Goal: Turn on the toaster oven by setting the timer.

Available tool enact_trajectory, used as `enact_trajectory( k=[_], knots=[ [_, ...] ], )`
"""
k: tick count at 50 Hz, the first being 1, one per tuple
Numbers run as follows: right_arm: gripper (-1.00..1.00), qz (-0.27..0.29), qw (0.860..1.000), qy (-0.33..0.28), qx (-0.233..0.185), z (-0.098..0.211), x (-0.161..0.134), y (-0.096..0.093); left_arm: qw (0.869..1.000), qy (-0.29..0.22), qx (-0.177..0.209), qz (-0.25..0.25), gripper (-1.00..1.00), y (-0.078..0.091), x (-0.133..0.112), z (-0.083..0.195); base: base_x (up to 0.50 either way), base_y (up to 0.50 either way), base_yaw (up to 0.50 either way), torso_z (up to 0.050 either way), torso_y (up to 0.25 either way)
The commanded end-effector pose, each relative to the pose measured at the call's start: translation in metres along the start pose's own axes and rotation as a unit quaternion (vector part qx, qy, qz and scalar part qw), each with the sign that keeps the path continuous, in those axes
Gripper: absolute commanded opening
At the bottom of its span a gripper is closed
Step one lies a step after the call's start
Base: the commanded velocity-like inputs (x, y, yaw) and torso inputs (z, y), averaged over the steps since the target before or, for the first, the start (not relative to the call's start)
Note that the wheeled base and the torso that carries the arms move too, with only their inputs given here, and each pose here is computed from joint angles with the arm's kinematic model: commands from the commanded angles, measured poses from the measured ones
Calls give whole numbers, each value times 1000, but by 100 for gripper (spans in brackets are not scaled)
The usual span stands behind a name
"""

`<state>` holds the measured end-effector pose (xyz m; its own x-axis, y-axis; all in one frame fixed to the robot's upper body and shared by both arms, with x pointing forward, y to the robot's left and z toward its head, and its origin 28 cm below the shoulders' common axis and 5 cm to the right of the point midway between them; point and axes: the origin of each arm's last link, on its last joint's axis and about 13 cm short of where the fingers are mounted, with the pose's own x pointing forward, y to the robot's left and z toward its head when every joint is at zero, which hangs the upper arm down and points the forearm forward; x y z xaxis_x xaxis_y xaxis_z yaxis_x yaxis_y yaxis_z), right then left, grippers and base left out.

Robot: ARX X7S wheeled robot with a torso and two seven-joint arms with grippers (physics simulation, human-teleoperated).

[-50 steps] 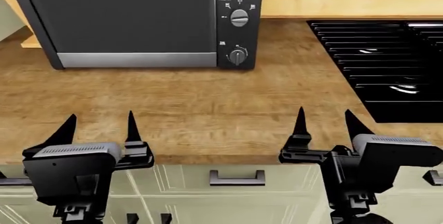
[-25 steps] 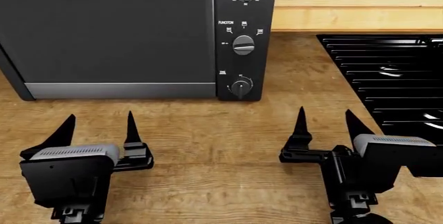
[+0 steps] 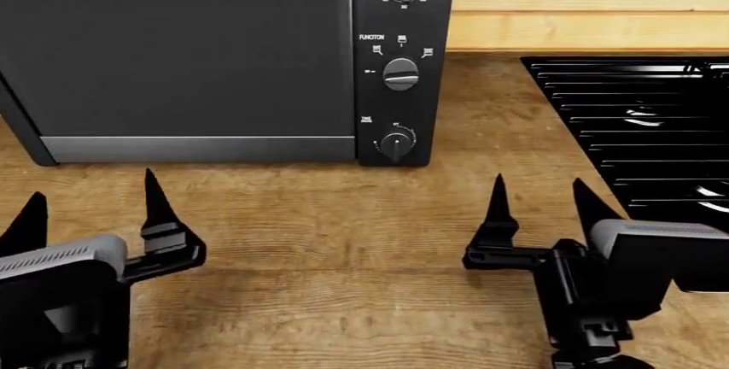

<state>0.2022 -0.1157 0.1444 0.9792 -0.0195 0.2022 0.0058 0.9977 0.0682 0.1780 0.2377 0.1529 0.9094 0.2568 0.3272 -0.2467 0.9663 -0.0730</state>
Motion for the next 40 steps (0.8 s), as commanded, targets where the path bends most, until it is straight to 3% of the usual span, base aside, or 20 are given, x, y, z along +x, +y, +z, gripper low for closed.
enact_trajectory(
  k=[1,9,15,19,23,32,40],
  knots=[
    [100,2,1000,0,3,9,-4,-2,994,-59,4,93,100,19,-10,31,0,0,0,0,0],
    [100,-11,1000,-14,3,28,-6,-9,987,-94,28,124,100,26,-8,49,0,0,0,0,0],
    [100,14,999,34,11,45,-10,-13,980,-120,42,154,100,33,-10,63,0,0,0,0,0],
    [100,-6,999,49,7,50,-6,-19,976,-124,45,172,100,37,-13,67,0,0,0,0,0],
    [100,-19,999,45,13,51,-4,-22,963,-133,26,232,100,43,-15,67,0,0,0,0,0],
    [100,-22,999,44,0,50,-5,-21,965,-133,26,225,100,44,-18,68,0,0,0,0,0],
    [100,-17,999,38,12,50,-4,-21,965,-132,23,226,100,46,-20,69,0,0,0,0,0]
  ],
)
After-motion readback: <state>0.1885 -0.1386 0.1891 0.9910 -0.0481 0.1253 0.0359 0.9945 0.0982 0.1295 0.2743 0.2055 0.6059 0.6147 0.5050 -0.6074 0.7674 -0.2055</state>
